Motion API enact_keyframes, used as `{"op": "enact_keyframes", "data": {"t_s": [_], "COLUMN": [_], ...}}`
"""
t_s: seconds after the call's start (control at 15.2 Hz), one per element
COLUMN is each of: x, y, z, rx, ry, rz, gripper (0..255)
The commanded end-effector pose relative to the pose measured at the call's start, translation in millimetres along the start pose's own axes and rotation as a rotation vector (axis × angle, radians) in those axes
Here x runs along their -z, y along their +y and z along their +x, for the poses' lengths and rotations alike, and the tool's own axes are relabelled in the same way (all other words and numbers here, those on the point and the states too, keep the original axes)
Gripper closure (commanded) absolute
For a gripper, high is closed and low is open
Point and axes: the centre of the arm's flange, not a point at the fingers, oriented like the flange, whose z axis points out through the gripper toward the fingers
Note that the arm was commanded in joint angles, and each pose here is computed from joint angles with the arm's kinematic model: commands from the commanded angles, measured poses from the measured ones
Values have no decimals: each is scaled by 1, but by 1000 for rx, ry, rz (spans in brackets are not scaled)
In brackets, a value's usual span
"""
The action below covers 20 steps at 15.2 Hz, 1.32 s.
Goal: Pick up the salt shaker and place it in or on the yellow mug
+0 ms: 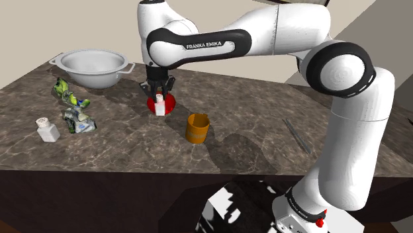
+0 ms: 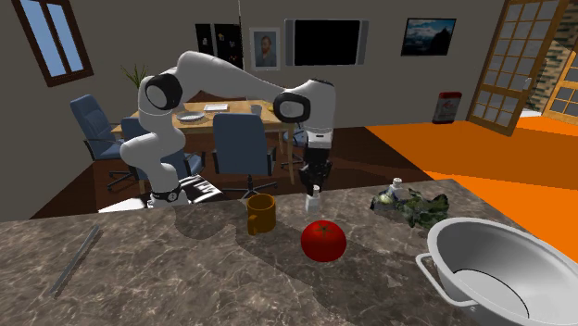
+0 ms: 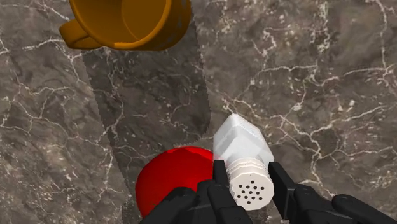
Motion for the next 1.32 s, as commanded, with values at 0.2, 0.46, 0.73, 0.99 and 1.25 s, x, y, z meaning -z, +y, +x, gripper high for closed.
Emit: {"op": "enact_keyframes", "data": {"t_s": [0.2,0.46,0.73,0.99,1.25], "x": [27,48,69,90,99], "y": [4,6,8,10,40], "z": [2,3,5,6,-19], "rx": [0,0,0,0,0], "ry": [0,0,0,0,0], "rz": [0,0,0,0,0], "gripper": [255,255,255,255,255]}}
